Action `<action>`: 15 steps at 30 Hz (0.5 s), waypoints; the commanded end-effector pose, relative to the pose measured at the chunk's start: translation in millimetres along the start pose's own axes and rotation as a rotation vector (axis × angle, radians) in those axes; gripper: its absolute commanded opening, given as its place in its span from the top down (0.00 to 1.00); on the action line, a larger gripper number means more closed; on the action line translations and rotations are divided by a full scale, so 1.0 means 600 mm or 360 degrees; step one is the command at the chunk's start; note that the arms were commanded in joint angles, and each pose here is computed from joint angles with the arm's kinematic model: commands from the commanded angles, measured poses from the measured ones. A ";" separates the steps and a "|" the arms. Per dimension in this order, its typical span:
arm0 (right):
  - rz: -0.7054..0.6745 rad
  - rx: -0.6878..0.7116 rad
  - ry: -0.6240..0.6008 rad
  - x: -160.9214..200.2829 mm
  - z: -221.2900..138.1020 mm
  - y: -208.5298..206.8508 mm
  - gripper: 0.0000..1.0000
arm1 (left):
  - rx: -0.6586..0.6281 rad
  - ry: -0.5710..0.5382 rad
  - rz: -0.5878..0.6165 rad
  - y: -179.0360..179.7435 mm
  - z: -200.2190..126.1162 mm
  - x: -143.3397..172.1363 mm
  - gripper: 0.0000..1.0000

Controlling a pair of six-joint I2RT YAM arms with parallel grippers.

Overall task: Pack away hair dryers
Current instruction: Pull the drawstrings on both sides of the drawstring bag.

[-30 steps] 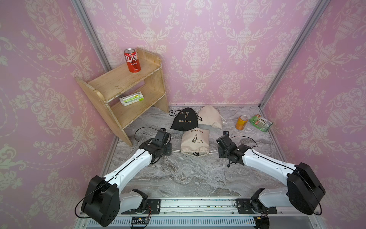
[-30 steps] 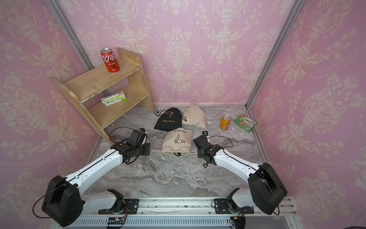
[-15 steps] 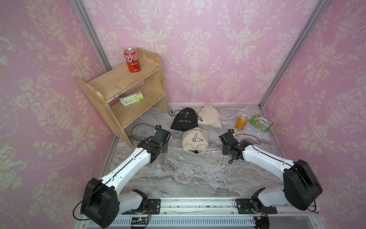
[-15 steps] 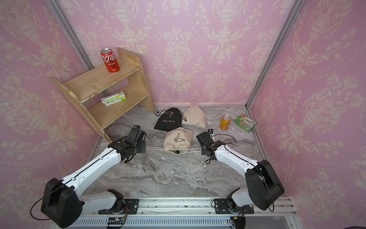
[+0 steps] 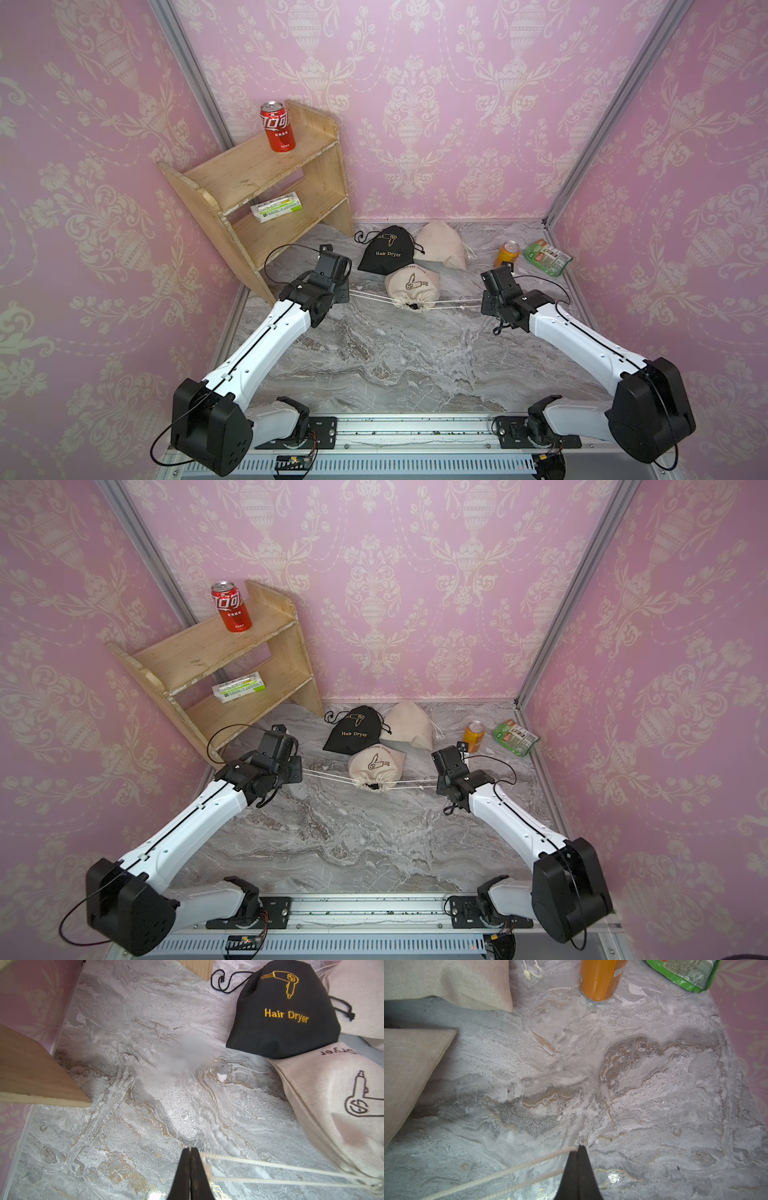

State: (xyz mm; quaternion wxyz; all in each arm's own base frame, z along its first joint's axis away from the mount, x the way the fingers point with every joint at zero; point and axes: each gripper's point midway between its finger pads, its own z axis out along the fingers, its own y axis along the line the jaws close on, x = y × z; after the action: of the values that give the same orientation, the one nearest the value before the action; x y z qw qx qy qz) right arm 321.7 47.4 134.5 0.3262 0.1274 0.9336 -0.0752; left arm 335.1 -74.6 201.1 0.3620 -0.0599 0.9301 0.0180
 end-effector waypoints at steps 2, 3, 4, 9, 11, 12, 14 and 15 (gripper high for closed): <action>0.0021 0.0072 -0.0167 -0.076 -0.055 -0.028 1.00 | -0.0036 -0.0090 -0.0007 0.013 -0.042 -0.061 1.00; 0.0022 0.0069 -0.0187 -0.088 -0.062 -0.028 1.00 | -0.0026 -0.0110 -0.0001 0.011 -0.051 -0.073 1.00; 0.0023 0.0065 -0.0214 -0.102 -0.070 -0.028 1.00 | -0.0017 -0.0135 0.0007 0.009 -0.061 -0.086 1.00; 0.0036 0.0077 -0.0338 -0.176 -0.110 -0.034 1.00 | 0.0010 -0.0240 0.0061 0.000 -0.097 -0.144 1.00; 0.0051 0.0082 -0.0389 -0.200 -0.125 -0.041 1.00 | 0.0015 -0.0269 0.0080 -0.003 -0.110 -0.163 1.00; 0.0059 0.0083 -0.0402 -0.208 -0.129 -0.044 1.00 | 0.0016 -0.0284 0.0083 -0.003 -0.115 -0.170 1.00; 0.0078 0.0092 -0.0415 -0.222 -0.134 -0.054 1.00 | 0.0013 -0.0316 0.0095 -0.003 -0.126 -0.184 1.00; 0.0082 0.0096 -0.0416 -0.226 -0.135 -0.058 1.00 | 0.0012 -0.0328 0.0102 -0.002 -0.129 -0.188 1.00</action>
State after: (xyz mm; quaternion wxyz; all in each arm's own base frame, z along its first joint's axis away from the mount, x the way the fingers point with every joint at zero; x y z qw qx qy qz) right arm 370.8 33.9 277.4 0.4504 0.1393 0.8800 -0.0573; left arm 369.4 -87.6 322.6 0.4531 -0.0339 0.8908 -0.0066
